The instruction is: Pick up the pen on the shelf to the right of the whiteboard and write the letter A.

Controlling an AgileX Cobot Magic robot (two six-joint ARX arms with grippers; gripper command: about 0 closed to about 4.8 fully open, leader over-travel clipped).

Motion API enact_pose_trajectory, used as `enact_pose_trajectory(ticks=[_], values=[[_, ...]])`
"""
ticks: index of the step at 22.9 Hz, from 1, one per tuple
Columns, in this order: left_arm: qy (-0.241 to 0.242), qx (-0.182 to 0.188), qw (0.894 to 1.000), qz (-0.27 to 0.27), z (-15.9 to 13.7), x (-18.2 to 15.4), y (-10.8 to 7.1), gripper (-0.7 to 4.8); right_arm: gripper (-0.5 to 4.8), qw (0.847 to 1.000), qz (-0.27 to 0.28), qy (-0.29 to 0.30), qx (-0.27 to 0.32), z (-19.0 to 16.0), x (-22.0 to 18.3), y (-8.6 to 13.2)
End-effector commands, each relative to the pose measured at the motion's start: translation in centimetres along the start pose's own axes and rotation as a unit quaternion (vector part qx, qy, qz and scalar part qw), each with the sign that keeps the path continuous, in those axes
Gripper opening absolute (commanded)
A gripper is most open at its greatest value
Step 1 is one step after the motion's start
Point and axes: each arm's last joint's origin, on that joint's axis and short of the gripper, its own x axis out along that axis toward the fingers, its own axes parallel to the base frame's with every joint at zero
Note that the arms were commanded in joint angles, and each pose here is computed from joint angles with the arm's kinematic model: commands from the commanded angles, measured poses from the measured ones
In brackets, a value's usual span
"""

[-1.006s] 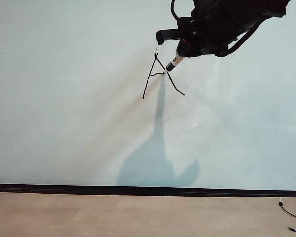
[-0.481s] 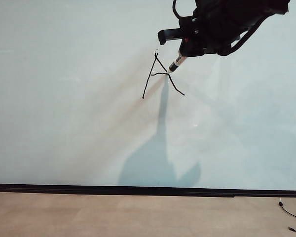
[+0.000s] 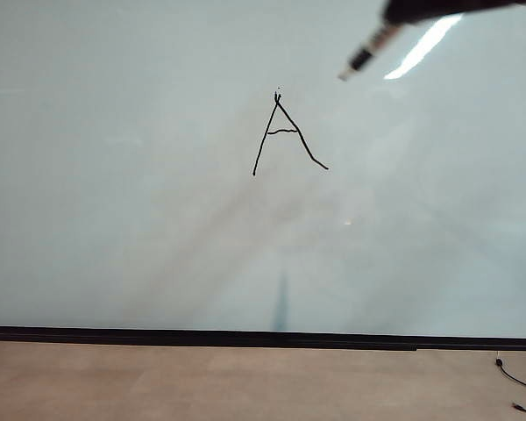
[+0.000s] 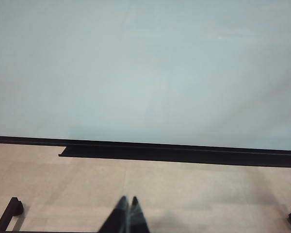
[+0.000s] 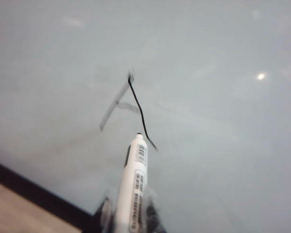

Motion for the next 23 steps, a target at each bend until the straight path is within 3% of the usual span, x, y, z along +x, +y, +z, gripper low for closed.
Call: enact_pose_trajectory(ticks=[1,11,17,23], values=[[-0.005,0.002,1.000,0.000,0.2,0.0,0.0,-0.05,-0.05,1.000,0.029,-0.002,-0.002,-1.6,-2.5,-1.1],[-0.005,0.002,1.000,0.000,0.2,0.0,0.0,-0.04,-0.06,0.999,0.032,-0.017,0.013,-6.4,-8.8,-4.1],[-0.005,0.002,1.000,0.000,0.2,0.0,0.0,-0.04,-0.05,0.999,0.040,-0.008,0.007,-7.3,-8.5,-3.7],[-0.005,0.002,1.000,0.000,0.2,0.0,0.0,-0.04,-0.05,0.997,0.069,-0.016,0.039,-10.0,-7.7,-2.4]])
